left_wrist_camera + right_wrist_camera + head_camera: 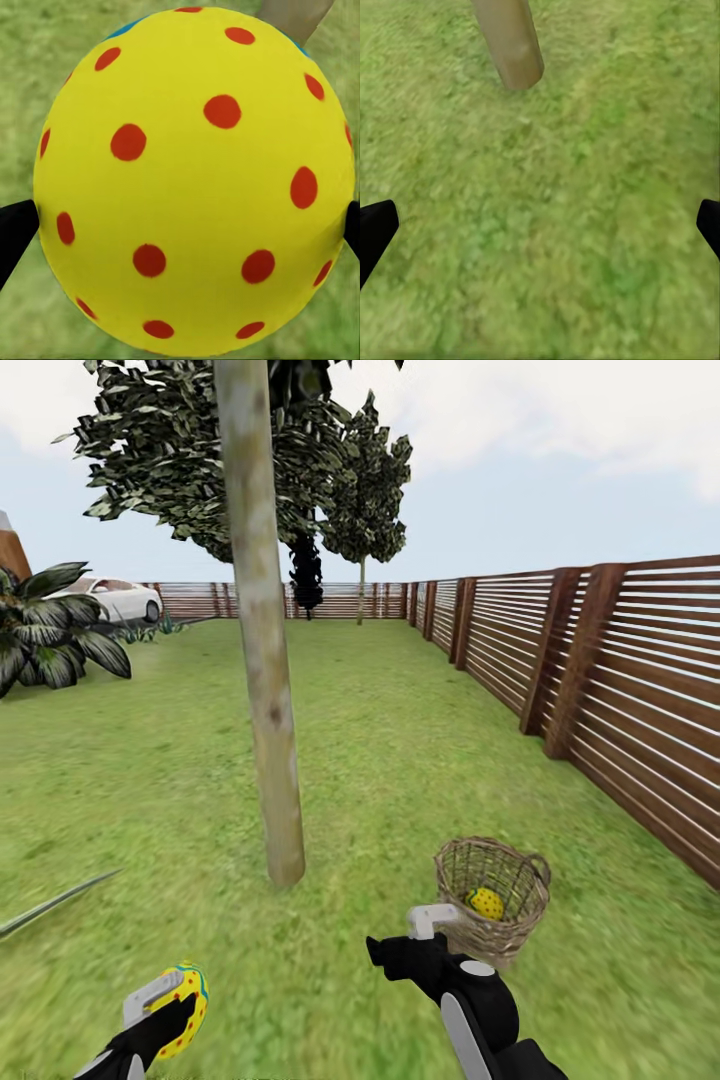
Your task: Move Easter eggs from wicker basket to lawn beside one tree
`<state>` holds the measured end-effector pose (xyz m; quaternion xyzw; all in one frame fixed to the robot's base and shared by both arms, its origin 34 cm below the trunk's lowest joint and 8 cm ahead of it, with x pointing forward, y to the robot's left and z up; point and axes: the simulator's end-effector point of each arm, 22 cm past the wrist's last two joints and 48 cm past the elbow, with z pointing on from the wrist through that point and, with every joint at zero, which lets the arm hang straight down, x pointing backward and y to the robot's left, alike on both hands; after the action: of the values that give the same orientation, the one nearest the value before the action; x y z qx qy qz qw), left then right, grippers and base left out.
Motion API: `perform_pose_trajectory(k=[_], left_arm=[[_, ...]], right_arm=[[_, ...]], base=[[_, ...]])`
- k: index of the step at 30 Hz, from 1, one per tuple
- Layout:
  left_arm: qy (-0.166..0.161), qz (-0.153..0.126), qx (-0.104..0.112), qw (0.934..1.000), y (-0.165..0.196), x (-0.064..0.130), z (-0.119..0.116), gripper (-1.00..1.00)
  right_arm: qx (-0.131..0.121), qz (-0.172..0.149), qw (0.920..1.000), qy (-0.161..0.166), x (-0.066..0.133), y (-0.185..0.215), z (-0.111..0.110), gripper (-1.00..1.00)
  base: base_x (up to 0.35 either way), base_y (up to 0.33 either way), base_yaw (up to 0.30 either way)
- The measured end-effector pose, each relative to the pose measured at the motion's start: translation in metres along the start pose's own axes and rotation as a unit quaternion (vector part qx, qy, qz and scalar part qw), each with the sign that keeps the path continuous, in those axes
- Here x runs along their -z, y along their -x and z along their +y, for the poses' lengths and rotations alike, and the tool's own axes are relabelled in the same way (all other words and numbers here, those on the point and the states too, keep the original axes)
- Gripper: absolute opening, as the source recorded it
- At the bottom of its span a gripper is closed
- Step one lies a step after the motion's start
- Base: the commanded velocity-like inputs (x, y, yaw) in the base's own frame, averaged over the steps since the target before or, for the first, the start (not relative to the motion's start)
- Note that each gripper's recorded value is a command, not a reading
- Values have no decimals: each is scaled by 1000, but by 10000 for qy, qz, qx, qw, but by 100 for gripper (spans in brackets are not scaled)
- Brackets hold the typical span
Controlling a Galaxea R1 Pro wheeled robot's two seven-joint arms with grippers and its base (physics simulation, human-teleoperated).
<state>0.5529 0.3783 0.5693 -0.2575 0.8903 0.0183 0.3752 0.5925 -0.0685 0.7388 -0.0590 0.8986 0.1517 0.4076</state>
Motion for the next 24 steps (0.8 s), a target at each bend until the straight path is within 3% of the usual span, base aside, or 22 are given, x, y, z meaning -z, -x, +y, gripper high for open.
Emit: perform_pose_trajectory(k=[8,18,21,24], left_arm=[[49,144,13,9999,-13,-3,2,-100],[70,156,8,9999,-14,-4,3,-100],[72,152,6,9999,-13,-4,3,-100],[72,155,6,9999,-13,-4,3,-100]], right_arm=[[-8,22,10000,4,-1,-2,-1,100],[-5,22,10000,35,-1,-2,1,100],[187,65,9996,214,-1,-6,25,100],[245,48,9994,245,-1,-5,29,100]], base=[[232,0,256],[267,55,25],[38,20,0],[-22,5,49]])
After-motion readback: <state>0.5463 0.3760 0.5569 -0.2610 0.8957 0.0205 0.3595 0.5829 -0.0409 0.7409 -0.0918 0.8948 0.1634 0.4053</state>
